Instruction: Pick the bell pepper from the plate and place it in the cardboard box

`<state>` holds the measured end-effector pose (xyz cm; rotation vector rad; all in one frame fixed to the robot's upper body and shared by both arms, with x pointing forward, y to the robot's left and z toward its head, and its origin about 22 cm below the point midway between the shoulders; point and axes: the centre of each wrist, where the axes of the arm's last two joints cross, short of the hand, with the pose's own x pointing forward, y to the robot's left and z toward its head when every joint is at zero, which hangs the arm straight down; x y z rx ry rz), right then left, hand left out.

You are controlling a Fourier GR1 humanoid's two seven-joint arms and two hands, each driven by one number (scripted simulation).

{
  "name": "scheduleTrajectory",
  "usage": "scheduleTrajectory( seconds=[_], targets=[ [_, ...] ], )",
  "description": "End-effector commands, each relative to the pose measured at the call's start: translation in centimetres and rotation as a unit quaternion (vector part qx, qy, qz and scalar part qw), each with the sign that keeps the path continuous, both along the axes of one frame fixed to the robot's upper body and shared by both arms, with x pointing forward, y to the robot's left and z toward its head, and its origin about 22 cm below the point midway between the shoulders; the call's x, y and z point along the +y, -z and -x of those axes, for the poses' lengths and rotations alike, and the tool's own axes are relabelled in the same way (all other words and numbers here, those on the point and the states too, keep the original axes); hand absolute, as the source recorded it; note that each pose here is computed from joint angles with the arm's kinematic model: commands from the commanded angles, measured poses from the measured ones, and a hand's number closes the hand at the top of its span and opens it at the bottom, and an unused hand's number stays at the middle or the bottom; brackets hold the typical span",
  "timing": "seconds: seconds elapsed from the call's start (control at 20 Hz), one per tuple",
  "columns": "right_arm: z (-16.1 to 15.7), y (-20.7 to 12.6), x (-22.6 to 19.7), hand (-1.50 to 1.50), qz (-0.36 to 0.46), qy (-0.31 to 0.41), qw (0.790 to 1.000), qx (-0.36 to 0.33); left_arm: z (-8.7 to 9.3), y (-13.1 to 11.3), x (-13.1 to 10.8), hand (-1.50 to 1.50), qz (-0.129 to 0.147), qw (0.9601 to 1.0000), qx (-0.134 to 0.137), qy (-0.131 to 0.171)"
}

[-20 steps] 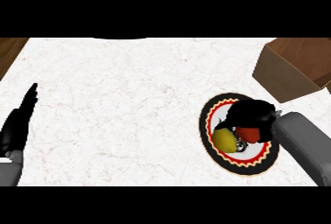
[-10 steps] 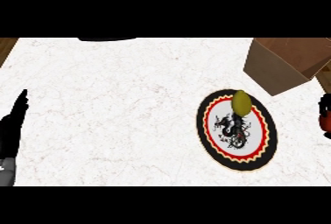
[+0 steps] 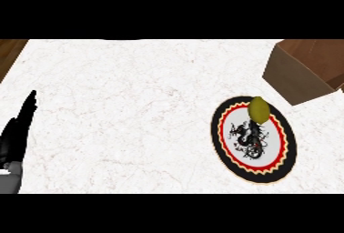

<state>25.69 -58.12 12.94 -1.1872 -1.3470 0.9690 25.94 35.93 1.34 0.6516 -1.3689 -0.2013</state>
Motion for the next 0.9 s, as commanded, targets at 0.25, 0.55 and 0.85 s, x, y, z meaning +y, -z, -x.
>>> scheduleTrajectory(
  seconds=[0.25,0.55,0.85],
  targets=[
    [-2.2,-4.9,0.3,1.5,-0.024,-0.076,0.992,-0.101,-1.9,-1.0,0.0,0.0,-0.008,1.0,0.002,0.005],
    [-6.3,-4.8,3.6,1.5,-0.118,-0.105,0.984,-0.086,-2.0,-1.2,0.6,0.0,-0.003,0.9999,0.006,0.011],
    [-10.8,-7.0,7.9,1.5,-0.178,-0.09,0.976,-0.083,-0.8,-1.0,0.7,0.0,-0.004,0.9998,0.0,0.018]
  ],
)
